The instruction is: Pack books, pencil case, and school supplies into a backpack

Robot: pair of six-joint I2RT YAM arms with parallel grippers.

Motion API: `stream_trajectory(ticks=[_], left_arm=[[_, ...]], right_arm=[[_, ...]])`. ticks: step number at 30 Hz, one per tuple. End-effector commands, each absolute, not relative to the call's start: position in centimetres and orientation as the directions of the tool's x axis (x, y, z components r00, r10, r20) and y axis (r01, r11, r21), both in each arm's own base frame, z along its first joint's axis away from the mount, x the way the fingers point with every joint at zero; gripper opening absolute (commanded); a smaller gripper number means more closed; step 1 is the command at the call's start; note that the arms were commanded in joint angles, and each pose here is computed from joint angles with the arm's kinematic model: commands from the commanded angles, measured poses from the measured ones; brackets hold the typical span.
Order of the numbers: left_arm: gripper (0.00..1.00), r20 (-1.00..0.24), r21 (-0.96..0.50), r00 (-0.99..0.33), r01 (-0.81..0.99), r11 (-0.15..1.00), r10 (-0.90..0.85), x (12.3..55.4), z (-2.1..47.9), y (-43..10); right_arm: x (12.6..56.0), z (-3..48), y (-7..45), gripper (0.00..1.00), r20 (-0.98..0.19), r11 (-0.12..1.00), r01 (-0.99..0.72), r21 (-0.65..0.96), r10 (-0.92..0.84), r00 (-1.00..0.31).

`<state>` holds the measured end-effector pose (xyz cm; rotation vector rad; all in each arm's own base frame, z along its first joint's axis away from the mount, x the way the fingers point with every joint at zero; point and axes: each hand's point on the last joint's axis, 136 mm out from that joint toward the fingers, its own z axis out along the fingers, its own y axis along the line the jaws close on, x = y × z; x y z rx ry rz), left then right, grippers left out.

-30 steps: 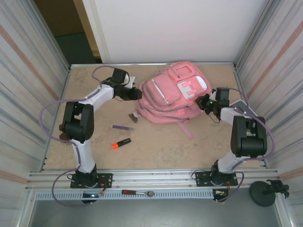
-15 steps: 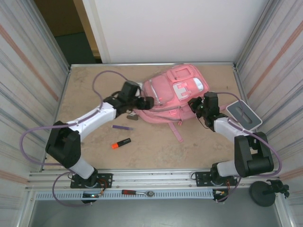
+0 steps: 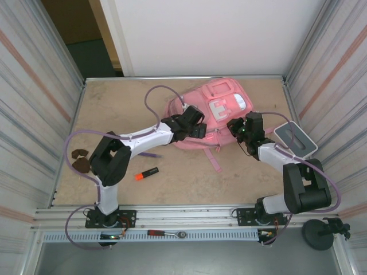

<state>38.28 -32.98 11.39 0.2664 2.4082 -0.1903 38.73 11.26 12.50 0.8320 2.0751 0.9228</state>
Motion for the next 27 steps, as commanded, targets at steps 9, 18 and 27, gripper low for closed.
stream_trajectory(ticks=[9, 18, 27], left_arm=[[0.99, -0.674, -0.166, -0.739, 0.154, 0.974, 0.002, 39.9, 11.5, -33.5], [0.99, -0.698, -0.221, -0.704, 0.034, 0.975, -0.134, 40.0, 11.6, -31.6], [0.99, -0.690, -0.259, -0.706, 0.038, 0.965, -0.157, 40.2, 11.3, -33.3]], right_arm=[[39.0, 12.1, 11.8, 0.00, -0.351, 0.542, 0.202, 0.816, 0.741, -0.572], [38.9, 11.4, 11.9, 0.00, -0.342, 0.538, 0.203, 0.818, 0.739, -0.580], [38.7, 10.6, 12.1, 0.00, -0.332, 0.537, 0.208, 0.818, 0.734, -0.592]])
